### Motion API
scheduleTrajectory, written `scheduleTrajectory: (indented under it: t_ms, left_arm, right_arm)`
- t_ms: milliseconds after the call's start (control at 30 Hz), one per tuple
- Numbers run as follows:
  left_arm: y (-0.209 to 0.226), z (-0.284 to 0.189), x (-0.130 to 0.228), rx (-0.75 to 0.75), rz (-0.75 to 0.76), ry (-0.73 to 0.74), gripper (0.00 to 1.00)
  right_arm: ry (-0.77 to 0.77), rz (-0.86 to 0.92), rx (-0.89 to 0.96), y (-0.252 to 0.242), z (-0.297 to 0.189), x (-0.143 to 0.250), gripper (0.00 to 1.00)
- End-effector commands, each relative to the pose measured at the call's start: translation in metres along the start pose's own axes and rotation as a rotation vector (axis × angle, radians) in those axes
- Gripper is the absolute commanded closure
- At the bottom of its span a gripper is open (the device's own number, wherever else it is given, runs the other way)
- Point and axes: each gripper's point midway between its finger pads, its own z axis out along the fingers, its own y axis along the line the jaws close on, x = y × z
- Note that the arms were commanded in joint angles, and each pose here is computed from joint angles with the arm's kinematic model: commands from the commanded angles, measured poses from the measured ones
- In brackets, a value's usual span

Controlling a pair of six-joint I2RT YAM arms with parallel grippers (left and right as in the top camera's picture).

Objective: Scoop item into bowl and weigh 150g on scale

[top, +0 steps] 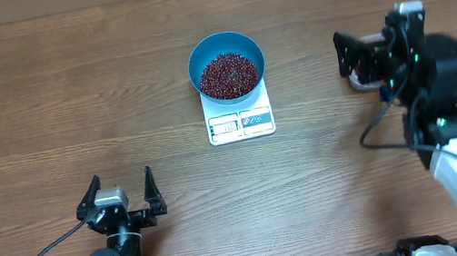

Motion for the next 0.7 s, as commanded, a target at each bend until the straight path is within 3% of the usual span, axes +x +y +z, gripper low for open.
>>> scheduleTrajectory:
  t_ms: [0,367,667]
  left_arm:
    - [-0.001,0.000,0.000,0.004,0.012,-0.005,0.01]
    - [-0.001,0.000,0.000,0.004,0.012,-0.004,0.01]
    - [-0.001,0.000,0.000,0.004,0.012,-0.005,0.01]
  right_arm:
    - [-0.070,0.017,-0.012,0.002,-0.014,0.007,0.00]
    - [-0.370,-0.053,-0.066,0.009,-0.071,0.048,0.00]
    - [-0.365,-0.044,-0.030,0.002,-0.088,0.076,0.00]
